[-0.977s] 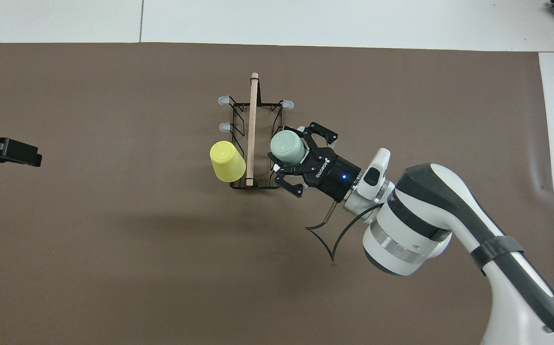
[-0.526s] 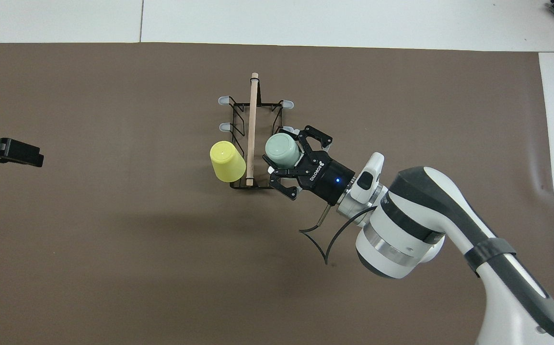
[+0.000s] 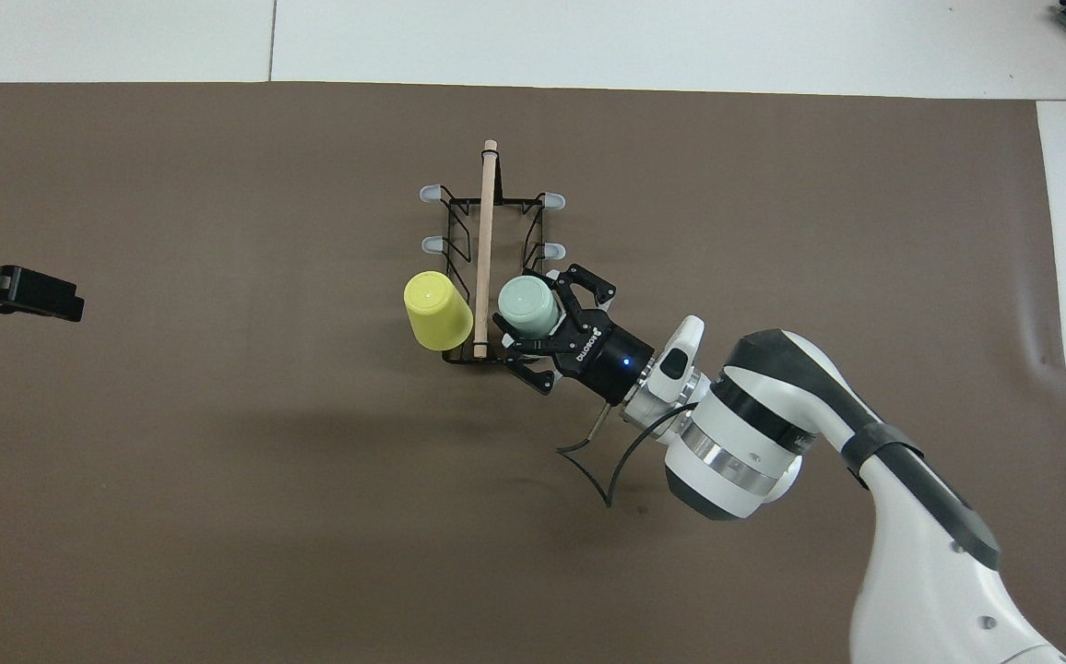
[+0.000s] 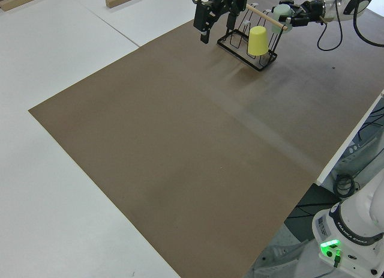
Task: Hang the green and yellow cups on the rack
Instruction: 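Lower the green cup onto a rack peg with the right gripper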
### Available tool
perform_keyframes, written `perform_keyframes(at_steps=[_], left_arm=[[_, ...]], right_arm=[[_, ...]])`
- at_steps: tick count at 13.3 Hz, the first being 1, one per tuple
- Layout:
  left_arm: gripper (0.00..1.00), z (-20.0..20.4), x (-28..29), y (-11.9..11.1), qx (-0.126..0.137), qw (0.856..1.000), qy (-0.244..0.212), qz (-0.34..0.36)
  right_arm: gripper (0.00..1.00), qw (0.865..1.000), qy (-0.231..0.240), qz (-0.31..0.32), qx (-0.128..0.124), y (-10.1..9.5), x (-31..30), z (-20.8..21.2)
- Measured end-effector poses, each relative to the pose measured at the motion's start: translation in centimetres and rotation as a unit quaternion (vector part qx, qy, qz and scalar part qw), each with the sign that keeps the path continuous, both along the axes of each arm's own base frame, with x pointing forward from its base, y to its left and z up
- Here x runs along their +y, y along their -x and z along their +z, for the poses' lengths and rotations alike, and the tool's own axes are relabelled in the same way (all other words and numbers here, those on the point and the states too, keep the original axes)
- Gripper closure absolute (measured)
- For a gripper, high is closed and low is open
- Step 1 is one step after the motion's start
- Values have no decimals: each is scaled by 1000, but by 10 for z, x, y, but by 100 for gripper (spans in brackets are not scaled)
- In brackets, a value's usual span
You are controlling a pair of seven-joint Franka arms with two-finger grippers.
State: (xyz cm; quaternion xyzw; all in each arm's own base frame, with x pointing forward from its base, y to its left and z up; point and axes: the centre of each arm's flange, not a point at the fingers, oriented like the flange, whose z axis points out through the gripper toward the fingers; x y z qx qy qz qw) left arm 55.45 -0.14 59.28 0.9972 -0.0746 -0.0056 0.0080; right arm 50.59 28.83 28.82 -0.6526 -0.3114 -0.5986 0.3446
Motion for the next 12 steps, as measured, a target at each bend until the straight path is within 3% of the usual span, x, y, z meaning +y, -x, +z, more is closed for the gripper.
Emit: perform_keyframes(at_steps=[6, 9, 10, 12], left_arm=[[0, 0, 0, 0, 0, 1000, 0, 0], [0, 0, 0, 0, 0, 1000, 0, 0], [0, 0, 0, 0, 0, 1000, 0, 0], [0, 0, 0, 0, 0, 1000, 0, 0]], right_arm=[[36, 1000, 1, 0, 6, 2, -2, -9], [6, 1000, 1, 0, 6, 2, -2, -9], [0, 1000, 1, 0, 6, 2, -2, -9], [0, 1000, 0, 0, 4, 1, -1, -6]])
